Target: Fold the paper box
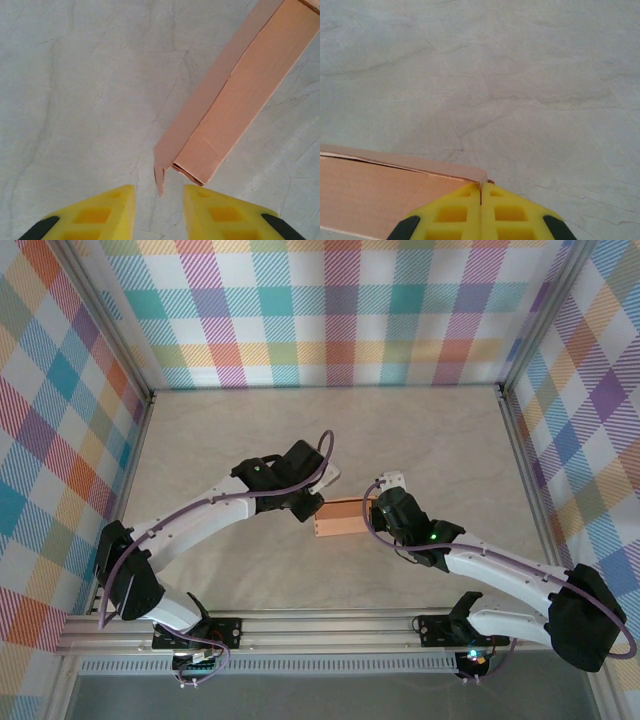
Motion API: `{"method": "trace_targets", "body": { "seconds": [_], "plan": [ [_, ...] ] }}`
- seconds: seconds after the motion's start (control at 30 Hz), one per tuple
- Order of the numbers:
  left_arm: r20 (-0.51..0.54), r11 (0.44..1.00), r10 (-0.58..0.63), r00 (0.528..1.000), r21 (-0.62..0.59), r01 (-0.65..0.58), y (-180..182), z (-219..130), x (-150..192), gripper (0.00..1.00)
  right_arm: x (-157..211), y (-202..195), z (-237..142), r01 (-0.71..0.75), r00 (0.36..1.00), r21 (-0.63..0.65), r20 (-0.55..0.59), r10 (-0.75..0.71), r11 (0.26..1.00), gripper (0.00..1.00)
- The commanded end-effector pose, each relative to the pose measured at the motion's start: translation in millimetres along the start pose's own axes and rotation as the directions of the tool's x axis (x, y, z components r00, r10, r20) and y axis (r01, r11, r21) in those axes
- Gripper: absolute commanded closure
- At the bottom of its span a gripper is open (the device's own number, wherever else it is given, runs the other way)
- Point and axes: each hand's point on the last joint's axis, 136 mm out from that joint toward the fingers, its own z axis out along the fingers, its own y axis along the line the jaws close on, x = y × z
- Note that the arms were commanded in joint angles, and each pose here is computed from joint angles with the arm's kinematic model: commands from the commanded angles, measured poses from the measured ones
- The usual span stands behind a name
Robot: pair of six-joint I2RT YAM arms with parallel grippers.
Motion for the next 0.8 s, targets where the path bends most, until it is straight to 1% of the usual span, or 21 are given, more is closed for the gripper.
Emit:
{"method": "trace_targets", "body": {
  "seconds": [0.0, 0.13, 0.27, 0.37, 0.5, 0.57, 0.77],
  "plan": [
    [-0.016, 1.000, -0.003, 1.000, 0.013, 0.004, -0.2, 4.7, 0.8, 0.69, 10.5, 1.4, 0.8, 0.001, 0.999, -0.002, -0.051, -0.002, 1.000, 1.00],
    [-0.033, 1.000, 0.000, 0.999, 0.026, 0.001, -3.0, 12.0, 4.4, 0.67, 10.9, 1.1, 0.7, 0.002, 0.998, 0.001, -0.055, -0.002, 1.000, 1.00],
    [-0.066, 1.000, -0.003, 0.998, 0.030, 0.005, -2.7, 22.1, 9.4, 0.67, 10.7, 1.4, 0.8, 0.004, 0.998, 0.002, -0.059, -0.004, 1.000, 1.00],
    [-0.086, 0.999, 0.002, 0.996, 0.044, 0.001, -5.8, 26.7, 10.8, 0.69, 10.7, 1.2, 0.2, 0.006, 0.998, 0.003, -0.061, -0.005, 1.000, 1.00],
    [-0.104, 1.000, 0.007, 0.995, 0.025, -0.004, -2.9, 31.6, 13.3, 0.72, 10.3, 0.8, -0.4, 0.001, 0.998, 0.002, -0.058, -0.001, 1.000, 1.00],
    [-0.104, 1.000, 0.010, 0.995, 0.008, -0.009, 0.3, 31.9, 13.0, 0.79, 9.5, 1.4, -0.7, 0.001, 0.998, 0.000, -0.058, -0.001, 1.000, 1.00],
    [-0.095, 1.000, 0.010, 0.995, 0.007, -0.010, 0.6, 29.7, 12.0, 0.91, 9.5, 2.7, 0.0, 0.000, 0.998, -0.005, -0.061, 0.000, 1.000, 1.00]
  ]
}}
